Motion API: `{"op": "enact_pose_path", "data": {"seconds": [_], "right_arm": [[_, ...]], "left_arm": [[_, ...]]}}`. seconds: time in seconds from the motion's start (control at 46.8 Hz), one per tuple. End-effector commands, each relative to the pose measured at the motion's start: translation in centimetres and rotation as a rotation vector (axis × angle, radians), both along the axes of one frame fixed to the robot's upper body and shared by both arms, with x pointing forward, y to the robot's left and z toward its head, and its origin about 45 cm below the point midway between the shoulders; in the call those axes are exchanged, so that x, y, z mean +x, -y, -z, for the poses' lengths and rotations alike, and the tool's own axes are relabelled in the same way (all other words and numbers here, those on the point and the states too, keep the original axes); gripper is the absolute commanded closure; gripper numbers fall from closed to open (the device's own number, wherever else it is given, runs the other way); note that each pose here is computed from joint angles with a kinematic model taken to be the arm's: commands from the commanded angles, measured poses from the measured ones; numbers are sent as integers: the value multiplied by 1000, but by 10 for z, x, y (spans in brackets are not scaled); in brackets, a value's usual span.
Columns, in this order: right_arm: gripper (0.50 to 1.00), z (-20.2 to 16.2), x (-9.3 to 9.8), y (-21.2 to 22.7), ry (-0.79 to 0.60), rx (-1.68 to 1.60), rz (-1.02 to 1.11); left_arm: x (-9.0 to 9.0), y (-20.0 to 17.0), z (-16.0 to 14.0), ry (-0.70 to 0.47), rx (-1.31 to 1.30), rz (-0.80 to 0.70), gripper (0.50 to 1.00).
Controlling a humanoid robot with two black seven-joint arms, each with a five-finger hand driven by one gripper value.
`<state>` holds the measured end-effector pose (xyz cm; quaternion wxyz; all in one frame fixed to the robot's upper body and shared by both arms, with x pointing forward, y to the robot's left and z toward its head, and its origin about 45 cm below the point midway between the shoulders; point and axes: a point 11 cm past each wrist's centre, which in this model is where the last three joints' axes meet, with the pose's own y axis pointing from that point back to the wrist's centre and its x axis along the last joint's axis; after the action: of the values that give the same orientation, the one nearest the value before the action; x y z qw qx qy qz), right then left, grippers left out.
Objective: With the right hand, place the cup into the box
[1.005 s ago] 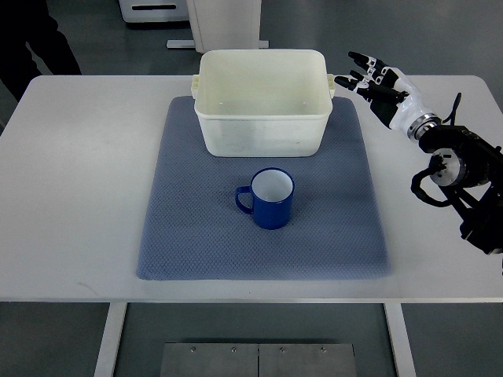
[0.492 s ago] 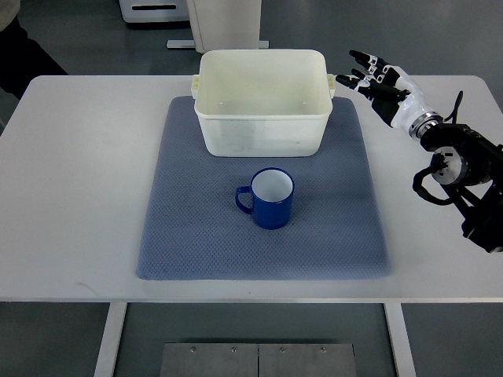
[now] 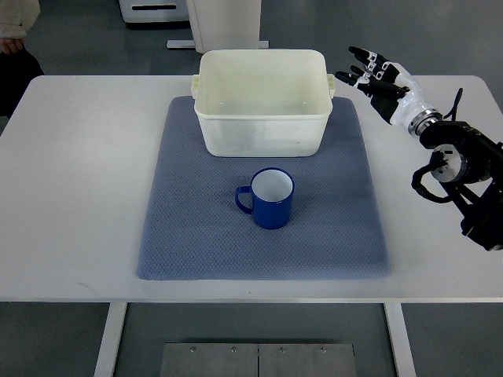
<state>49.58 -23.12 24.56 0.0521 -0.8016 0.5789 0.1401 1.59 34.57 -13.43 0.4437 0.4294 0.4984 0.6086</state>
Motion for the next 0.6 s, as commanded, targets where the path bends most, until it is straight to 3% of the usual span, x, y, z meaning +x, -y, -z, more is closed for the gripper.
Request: {"op": "enact_pose_path", "data": {"seconds": [0.0, 0.577], "right_arm": [[500, -1, 0, 0, 5, 3, 1], [500, -9, 3, 4, 24, 2, 9]], "left_arm": [[0, 0, 0, 0, 1, 0, 500], [0, 0, 0, 0, 1, 0, 500]]}}
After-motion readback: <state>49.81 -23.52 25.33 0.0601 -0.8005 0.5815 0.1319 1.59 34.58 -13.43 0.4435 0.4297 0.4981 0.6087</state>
